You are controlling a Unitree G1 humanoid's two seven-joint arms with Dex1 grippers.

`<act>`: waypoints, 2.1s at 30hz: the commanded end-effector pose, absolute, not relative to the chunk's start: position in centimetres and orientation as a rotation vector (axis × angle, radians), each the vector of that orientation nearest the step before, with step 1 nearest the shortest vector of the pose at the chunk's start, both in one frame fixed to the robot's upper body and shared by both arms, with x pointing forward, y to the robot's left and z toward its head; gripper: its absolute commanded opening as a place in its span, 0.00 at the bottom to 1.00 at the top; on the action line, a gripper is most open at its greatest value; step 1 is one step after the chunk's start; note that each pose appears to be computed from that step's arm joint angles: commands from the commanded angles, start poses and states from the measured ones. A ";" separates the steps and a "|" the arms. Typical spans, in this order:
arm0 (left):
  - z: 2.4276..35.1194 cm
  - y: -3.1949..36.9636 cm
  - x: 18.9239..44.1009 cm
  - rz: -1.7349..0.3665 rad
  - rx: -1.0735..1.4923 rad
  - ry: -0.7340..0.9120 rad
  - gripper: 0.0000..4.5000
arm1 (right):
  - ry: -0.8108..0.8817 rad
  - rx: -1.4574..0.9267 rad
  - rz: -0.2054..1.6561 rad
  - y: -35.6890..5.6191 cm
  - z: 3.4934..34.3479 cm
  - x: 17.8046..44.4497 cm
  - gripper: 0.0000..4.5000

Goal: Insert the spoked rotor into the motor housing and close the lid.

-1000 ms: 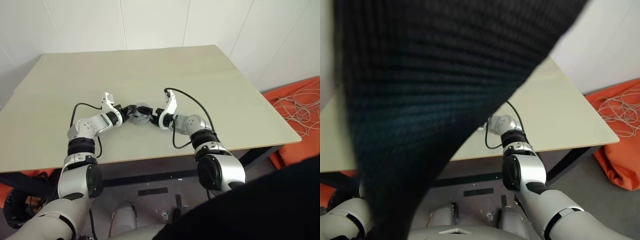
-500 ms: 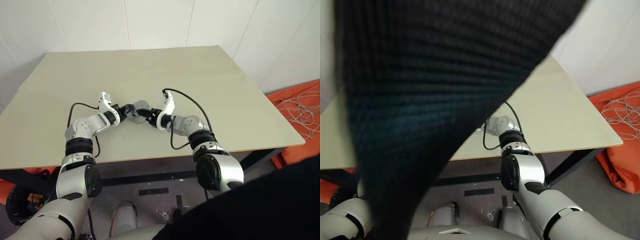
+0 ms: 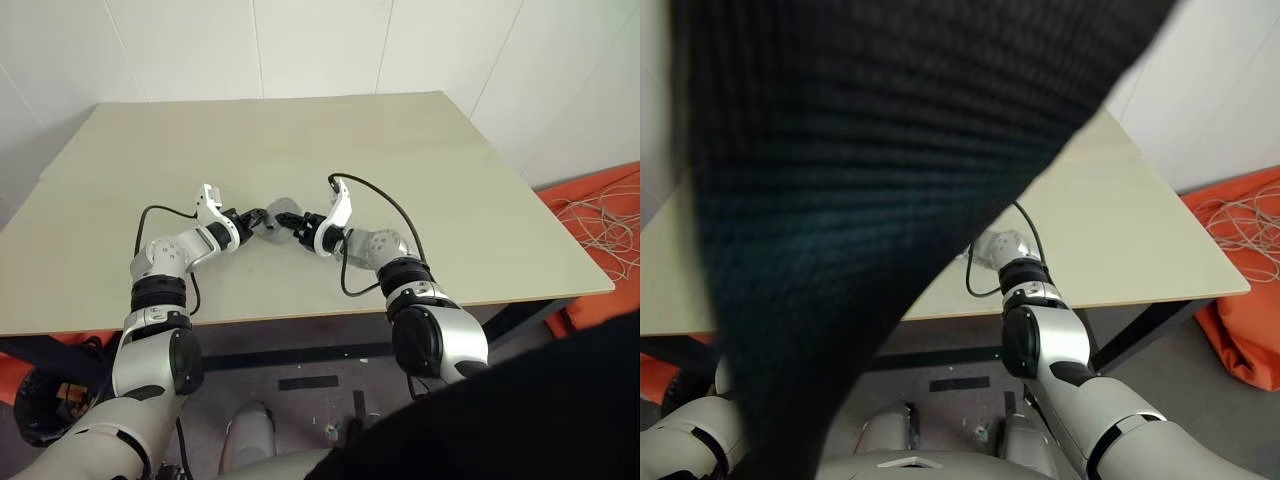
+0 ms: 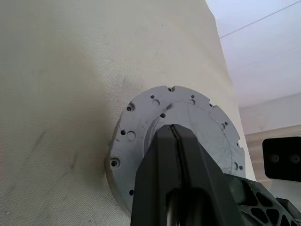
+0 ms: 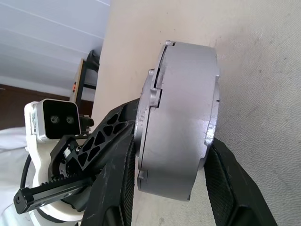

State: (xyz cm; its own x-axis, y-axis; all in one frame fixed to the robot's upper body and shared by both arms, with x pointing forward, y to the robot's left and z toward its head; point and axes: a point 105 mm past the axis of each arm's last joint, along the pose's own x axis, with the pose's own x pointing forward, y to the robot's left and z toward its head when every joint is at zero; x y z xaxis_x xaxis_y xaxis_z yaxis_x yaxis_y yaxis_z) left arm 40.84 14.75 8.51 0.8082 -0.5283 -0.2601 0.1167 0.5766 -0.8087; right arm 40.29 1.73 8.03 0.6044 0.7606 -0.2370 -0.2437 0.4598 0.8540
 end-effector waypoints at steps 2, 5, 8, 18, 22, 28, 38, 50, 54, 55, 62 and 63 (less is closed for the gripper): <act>7.4 14.1 40.5 -0.397 -0.869 0.568 0.00 | 0.604 0.915 0.712 2.5 10.6 41.1 0.44; 7.6 14.2 40.6 -0.396 -0.870 0.561 0.00 | 0.597 0.900 0.694 2.1 10.5 41.4 0.44; 7.8 14.4 40.7 -0.398 -0.872 0.542 0.00 | 0.588 0.921 0.662 1.5 10.5 41.8 0.44; 9.0 14.8 40.8 -0.425 -0.896 0.482 0.00 | 0.522 1.025 0.577 -0.5 11.2 43.1 0.44; 9.1 14.8 40.9 -0.428 -0.900 0.474 0.00 | 0.523 1.025 0.573 -0.5 11.2 43.2 0.44; 9.2 14.8 40.9 -0.429 -0.900 0.469 0.00 | 0.531 1.000 0.557 -0.7 10.8 43.2 0.43; 9.1 14.8 40.7 -0.434 -0.900 0.472 0.00 | 0.487 1.122 0.556 -1.4 12.1 43.7 0.42; 10.7 14.8 41.0 -0.475 -1.010 0.401 0.00 | 0.347 1.408 0.638 -3.0 16.5 44.6 0.42; 12.2 15.4 41.3 -0.487 -1.154 0.327 0.00 | 0.312 1.431 0.715 -3.0 18.1 44.3 0.42; 12.6 15.7 41.4 -0.488 -1.188 0.305 0.00 | 0.306 1.434 0.737 -3.0 18.5 44.2 0.42; 15.1 16.7 41.5 -0.535 -1.396 0.171 0.00 | 0.286 1.419 0.819 -3.4 19.4 43.3 0.42; 15.4 16.7 41.5 -0.543 -1.423 0.155 0.00 | 0.281 1.409 0.814 -3.6 19.4 43.3 0.42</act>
State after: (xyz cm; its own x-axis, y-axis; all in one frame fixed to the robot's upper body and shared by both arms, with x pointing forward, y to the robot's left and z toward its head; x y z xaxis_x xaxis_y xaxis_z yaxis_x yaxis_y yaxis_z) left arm 41.30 16.72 13.18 0.8808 -0.4557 0.1287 0.1998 0.1114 -0.9735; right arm 43.08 -2.63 16.20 0.7147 0.6796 0.1654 -0.2275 0.0023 0.9738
